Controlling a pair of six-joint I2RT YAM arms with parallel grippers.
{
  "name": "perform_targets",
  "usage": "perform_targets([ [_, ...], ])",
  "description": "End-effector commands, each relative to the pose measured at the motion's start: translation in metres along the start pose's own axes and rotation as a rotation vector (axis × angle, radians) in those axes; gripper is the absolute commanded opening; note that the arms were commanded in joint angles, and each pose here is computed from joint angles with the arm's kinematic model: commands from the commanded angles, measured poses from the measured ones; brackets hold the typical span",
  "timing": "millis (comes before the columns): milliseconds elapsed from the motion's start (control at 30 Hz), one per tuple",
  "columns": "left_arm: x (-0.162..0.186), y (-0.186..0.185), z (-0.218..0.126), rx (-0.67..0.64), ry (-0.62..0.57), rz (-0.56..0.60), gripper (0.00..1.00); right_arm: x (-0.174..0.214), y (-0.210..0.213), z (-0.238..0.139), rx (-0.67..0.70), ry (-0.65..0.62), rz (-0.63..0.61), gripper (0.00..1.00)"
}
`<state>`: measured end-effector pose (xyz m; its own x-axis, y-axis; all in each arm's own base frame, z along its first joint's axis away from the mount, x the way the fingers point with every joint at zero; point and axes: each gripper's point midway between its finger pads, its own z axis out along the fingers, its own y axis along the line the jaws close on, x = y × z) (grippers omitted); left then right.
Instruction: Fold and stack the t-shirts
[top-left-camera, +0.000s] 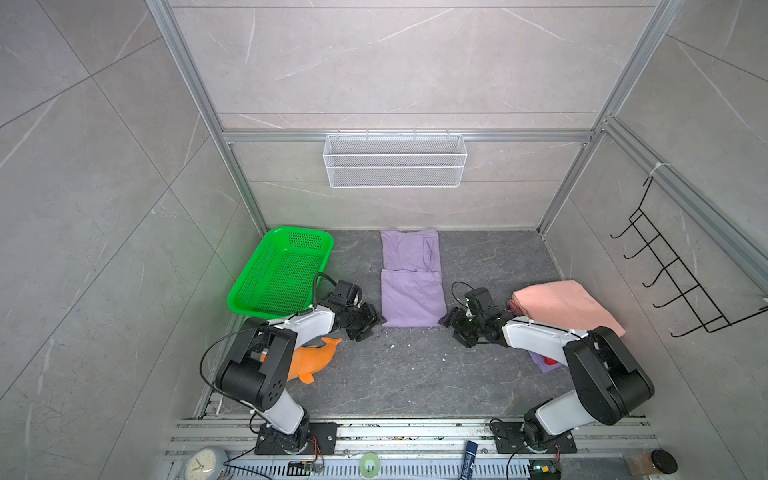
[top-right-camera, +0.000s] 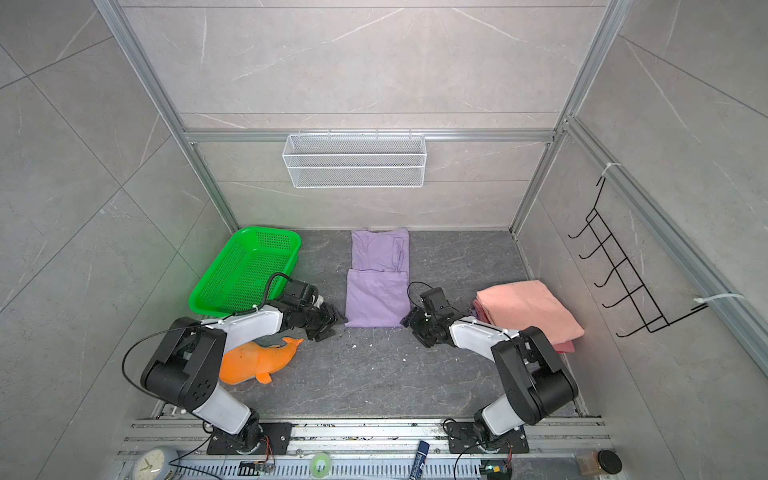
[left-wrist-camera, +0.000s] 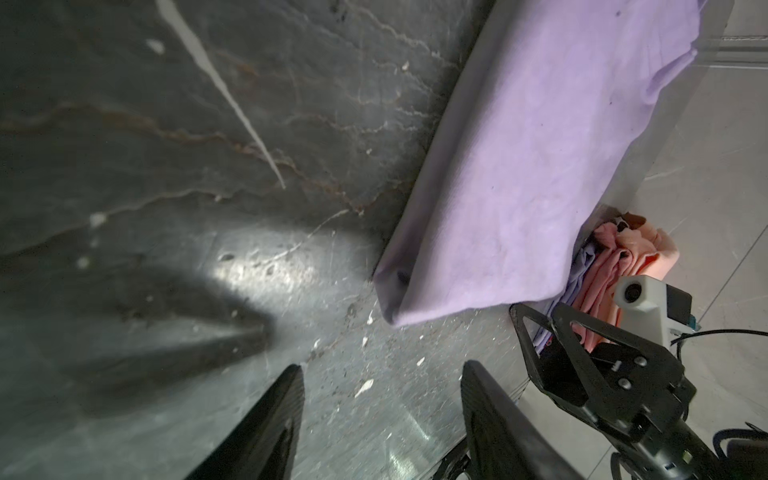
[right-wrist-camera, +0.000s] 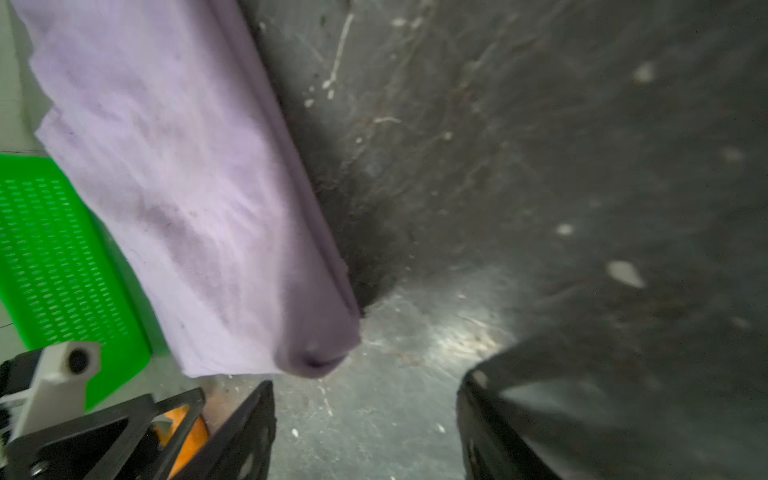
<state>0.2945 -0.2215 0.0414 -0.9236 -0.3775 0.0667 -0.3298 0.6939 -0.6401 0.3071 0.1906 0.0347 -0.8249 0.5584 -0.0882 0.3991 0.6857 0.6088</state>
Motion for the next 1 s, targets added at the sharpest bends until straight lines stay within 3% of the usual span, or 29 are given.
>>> perform_targets([
  [0, -0.015, -0.015, 0.01, 0.038, -0.032, -0.013, 0.59, 0.0, -0.006, 0.014, 0.014, 0.004, 0.035, 0.7],
  [133, -0.017, -0.015, 0.022, 0.036, -0.012, -0.04, 0.54, -0.002, -0.011, 0.024, 0.032, 0.004, 0.055, 0.68],
  [200, -0.019, -0.016, 0.027, 0.036, -0.01, -0.051, 0.51, -0.002, -0.011, 0.03, 0.036, 0.012, 0.06, 0.61],
  [367, -0.025, -0.026, 0.032, 0.065, -0.004, -0.061, 0.2, -0.003, -0.013, 0.038, 0.077, 0.035, 0.068, 0.19],
  [467, -0.026, -0.036, 0.027, 0.089, -0.004, -0.045, 0.01, -0.005, -0.009, 0.032, 0.092, 0.036, 0.024, 0.09],
  [600, -0.006, -0.041, 0.012, 0.109, 0.029, -0.013, 0.0, 0.006, -0.008, 0.011, 0.114, 0.071, -0.033, 0.06],
  [733, 0.043, -0.025, -0.011, 0.046, 0.084, 0.034, 0.0, 0.034, -0.02, -0.023, 0.152, 0.137, -0.128, 0.04],
  [967, 0.121, -0.005, -0.055, 0.016, 0.124, 0.036, 0.0, 0.094, -0.041, -0.082, 0.191, 0.219, -0.171, 0.05],
])
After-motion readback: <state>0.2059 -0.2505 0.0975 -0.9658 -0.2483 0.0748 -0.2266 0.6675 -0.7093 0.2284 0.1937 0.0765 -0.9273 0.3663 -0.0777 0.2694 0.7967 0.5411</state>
